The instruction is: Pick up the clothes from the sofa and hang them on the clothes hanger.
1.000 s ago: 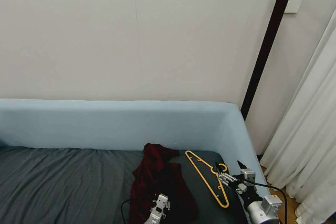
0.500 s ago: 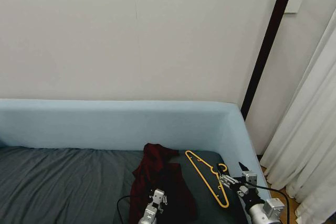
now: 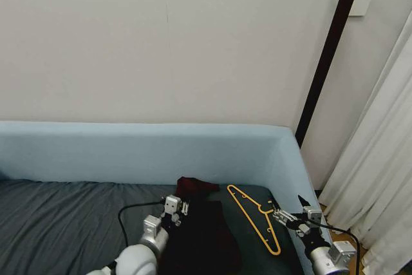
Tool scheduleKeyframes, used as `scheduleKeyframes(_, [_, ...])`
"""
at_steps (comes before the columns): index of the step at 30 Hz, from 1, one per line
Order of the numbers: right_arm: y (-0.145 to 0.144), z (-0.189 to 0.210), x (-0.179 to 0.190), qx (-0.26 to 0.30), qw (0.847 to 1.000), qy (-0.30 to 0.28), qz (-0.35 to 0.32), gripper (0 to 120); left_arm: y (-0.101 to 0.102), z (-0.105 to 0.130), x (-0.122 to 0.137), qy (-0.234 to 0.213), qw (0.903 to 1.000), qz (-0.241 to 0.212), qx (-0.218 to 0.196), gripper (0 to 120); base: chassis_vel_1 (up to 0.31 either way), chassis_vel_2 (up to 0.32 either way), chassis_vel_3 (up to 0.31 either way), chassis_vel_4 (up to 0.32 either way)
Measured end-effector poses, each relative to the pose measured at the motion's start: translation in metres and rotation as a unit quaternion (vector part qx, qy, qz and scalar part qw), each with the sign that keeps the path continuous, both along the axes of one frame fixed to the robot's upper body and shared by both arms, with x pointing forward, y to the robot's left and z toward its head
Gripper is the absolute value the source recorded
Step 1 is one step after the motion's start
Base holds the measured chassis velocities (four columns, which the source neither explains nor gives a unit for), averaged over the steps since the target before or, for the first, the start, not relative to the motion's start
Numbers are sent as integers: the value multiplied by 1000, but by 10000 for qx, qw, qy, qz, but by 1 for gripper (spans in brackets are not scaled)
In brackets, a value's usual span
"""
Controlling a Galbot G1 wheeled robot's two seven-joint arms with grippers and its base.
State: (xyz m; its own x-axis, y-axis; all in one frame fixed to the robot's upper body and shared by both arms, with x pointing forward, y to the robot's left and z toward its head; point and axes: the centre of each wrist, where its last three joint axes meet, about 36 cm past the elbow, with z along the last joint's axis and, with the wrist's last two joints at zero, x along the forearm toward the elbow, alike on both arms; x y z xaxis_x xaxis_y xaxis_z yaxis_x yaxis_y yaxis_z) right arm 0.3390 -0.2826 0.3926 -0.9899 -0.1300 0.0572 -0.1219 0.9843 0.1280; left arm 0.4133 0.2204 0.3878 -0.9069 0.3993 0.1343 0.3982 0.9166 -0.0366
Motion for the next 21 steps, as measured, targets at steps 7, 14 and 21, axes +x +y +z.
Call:
scheduleKeyframes(7, [-5,5,4,186,9997,-52,-115,100,59,78,-2,-463,9978,-434,206,0,0,0,0,0])
scheduleKeyframes(14, [-4,13,9,302,9995,-102,-61,100,90,130,-2,-854,9938,-571,423,0,0,0,0,0])
scheduleKeyframes(21, [4,20,8,313,9994,-114,67,100,103,163,-1,-1003,9917,-689,421,0,0,0,0,0])
